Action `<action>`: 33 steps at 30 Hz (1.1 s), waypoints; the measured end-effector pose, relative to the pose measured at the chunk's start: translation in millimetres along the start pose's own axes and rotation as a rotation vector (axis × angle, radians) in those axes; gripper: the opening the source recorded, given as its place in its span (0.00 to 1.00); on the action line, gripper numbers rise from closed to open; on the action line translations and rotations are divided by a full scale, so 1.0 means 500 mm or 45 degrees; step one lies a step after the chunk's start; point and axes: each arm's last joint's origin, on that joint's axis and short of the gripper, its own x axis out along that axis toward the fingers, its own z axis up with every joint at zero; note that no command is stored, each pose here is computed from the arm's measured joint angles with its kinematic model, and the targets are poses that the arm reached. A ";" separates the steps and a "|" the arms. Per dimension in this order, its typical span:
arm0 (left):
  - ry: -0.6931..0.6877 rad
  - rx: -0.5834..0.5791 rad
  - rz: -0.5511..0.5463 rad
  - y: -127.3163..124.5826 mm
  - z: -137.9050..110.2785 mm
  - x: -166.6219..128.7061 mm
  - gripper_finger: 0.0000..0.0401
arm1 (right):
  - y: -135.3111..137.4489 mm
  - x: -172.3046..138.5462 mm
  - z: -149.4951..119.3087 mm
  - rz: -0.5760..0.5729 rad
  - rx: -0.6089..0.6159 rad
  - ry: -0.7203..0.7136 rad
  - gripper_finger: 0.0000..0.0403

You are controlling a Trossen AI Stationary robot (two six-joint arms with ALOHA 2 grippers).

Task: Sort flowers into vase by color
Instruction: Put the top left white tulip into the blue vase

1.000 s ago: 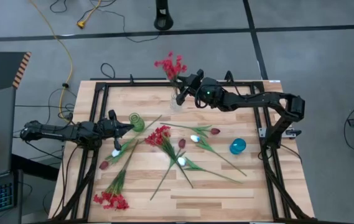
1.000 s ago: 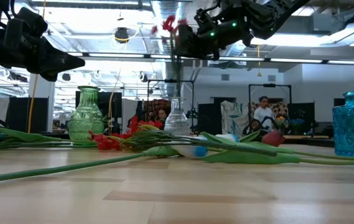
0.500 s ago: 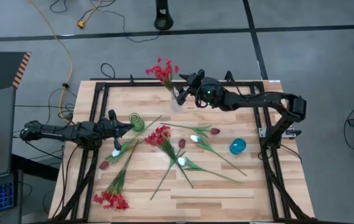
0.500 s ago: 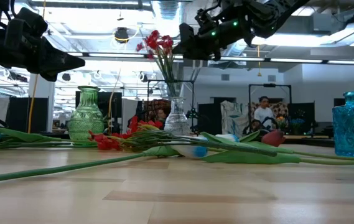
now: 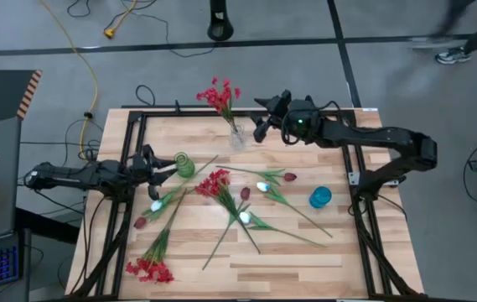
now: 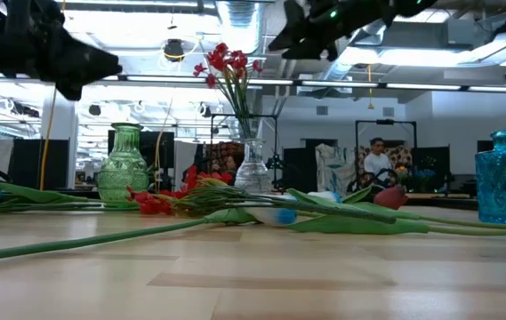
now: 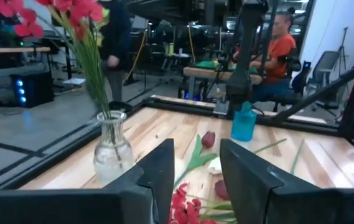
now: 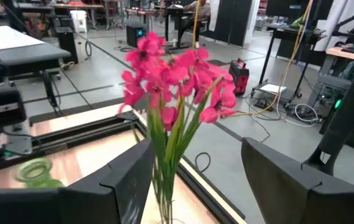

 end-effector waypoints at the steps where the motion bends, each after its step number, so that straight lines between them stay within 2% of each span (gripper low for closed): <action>1: 0.016 0.005 0.000 0.000 0.006 -0.002 0.30 | -0.001 -0.010 0.004 0.006 -0.005 0.012 0.67; 6: 0.143 -0.031 0.006 0.002 0.031 -0.014 0.30 | -0.002 -0.060 0.023 0.039 -0.023 0.061 0.67; 12: 0.356 -0.093 -0.050 -0.004 0.053 -0.012 0.29 | 0.000 -0.112 0.037 0.086 -0.046 0.102 0.67; 18: 0.676 -0.166 -0.054 -0.018 0.059 0.010 0.29 | 0.013 -0.136 0.041 0.135 -0.028 0.119 0.67; 25: 1.002 -0.199 0.057 -0.033 0.045 0.049 0.29 | 0.033 -0.143 0.037 0.185 -0.046 0.137 0.67; 33: 1.218 -0.182 0.159 -0.045 0.002 0.088 0.29 | 0.050 -0.151 0.031 0.229 -0.070 0.168 0.67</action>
